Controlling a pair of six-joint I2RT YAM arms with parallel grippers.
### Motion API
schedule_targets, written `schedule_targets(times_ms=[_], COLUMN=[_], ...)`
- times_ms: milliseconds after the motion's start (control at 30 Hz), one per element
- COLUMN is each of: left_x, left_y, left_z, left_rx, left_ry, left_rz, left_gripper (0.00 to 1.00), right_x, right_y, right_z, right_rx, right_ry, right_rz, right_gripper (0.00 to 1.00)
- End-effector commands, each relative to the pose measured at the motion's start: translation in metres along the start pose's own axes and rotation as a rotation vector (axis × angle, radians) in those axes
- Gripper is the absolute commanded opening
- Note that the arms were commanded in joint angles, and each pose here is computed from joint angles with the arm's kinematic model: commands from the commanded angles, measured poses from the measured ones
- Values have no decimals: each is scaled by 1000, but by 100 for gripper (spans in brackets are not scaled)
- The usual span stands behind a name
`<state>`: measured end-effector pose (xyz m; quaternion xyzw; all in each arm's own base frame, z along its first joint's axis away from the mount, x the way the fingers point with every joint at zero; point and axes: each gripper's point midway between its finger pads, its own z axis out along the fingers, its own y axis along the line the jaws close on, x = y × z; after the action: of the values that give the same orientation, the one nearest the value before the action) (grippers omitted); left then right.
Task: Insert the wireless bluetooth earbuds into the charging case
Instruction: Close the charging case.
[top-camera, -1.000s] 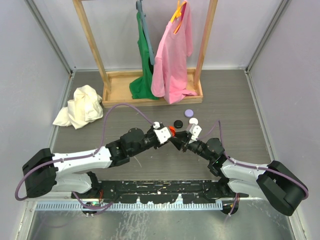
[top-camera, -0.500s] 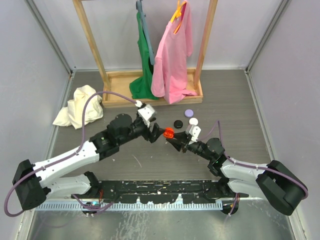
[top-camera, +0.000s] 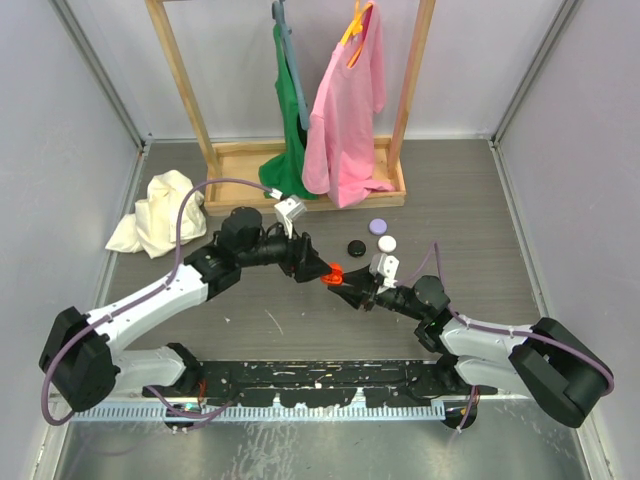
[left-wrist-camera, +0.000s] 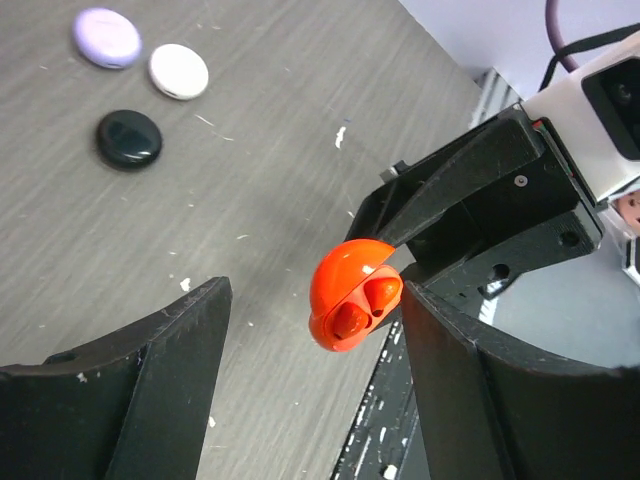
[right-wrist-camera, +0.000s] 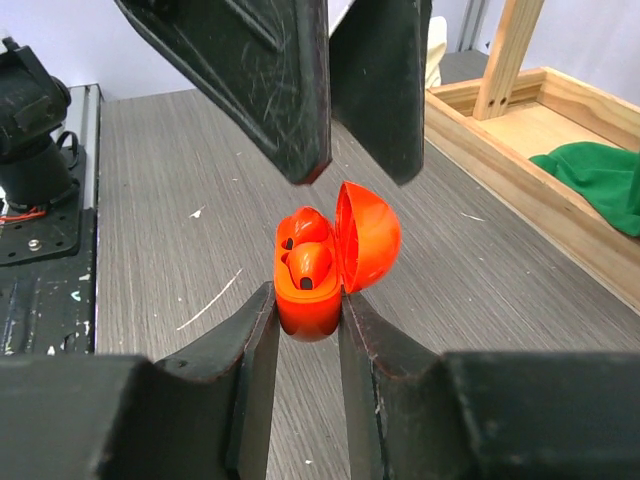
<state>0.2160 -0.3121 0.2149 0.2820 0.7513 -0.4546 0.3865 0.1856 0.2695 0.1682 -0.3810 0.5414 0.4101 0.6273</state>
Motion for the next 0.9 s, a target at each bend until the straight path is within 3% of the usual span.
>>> schedule_targets(times_ms=[0,400,867], left_x=[-23,-11,-33], left_y=[-27,-47,-72], left_z=[5,16,-23], left_rx=[138,319,435], left_ry=[-29,51,-37], left_rz=[-35,-122,-61], left_gripper=[70,61,50], right_x=[-37,-38,-25], right_y=[7,6,5], right_z=[8,6,13], right_rx=[-53,-43,-60], right_ry=[-121,-130,-65], right_rz=[-52,-52,-19], right_gripper=[1,1,1])
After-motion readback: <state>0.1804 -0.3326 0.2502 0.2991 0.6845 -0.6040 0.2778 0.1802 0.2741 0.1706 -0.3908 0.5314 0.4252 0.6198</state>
